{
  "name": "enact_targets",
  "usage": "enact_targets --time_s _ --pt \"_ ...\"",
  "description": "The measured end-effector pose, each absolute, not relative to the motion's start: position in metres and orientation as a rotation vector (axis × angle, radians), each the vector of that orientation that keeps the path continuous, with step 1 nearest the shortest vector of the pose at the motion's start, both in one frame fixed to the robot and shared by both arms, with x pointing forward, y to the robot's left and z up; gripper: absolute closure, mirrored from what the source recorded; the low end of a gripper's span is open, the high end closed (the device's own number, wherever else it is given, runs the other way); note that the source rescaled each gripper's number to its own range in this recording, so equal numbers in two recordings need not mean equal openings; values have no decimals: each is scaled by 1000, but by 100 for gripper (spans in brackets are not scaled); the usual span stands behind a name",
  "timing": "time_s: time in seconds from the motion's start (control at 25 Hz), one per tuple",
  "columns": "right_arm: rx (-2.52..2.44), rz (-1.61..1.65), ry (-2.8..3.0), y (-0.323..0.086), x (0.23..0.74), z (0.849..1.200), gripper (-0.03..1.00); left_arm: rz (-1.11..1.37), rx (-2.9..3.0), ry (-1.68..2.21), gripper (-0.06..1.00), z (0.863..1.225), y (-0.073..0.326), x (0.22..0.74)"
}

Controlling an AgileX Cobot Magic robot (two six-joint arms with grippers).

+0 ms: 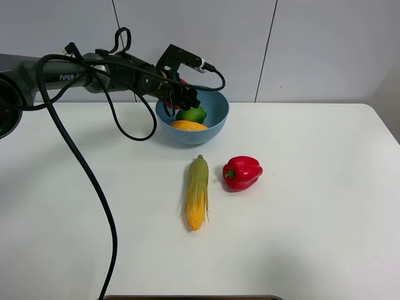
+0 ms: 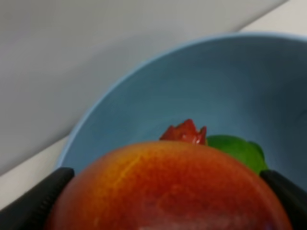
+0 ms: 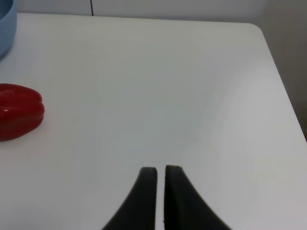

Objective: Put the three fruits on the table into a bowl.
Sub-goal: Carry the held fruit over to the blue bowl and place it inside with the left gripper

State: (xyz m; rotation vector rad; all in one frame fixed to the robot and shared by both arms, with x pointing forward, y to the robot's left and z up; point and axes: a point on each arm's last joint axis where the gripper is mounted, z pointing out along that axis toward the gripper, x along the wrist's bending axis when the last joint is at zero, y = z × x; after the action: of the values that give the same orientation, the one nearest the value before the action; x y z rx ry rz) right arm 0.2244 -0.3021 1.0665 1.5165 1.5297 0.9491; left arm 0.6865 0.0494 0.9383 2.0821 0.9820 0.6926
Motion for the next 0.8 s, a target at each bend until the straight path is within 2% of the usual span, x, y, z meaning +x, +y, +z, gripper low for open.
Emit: enact_targets --time_s 0.8 --pt "1517 949 1530 -302 224 1066 97 658 2095 1017 94 922 48 687"
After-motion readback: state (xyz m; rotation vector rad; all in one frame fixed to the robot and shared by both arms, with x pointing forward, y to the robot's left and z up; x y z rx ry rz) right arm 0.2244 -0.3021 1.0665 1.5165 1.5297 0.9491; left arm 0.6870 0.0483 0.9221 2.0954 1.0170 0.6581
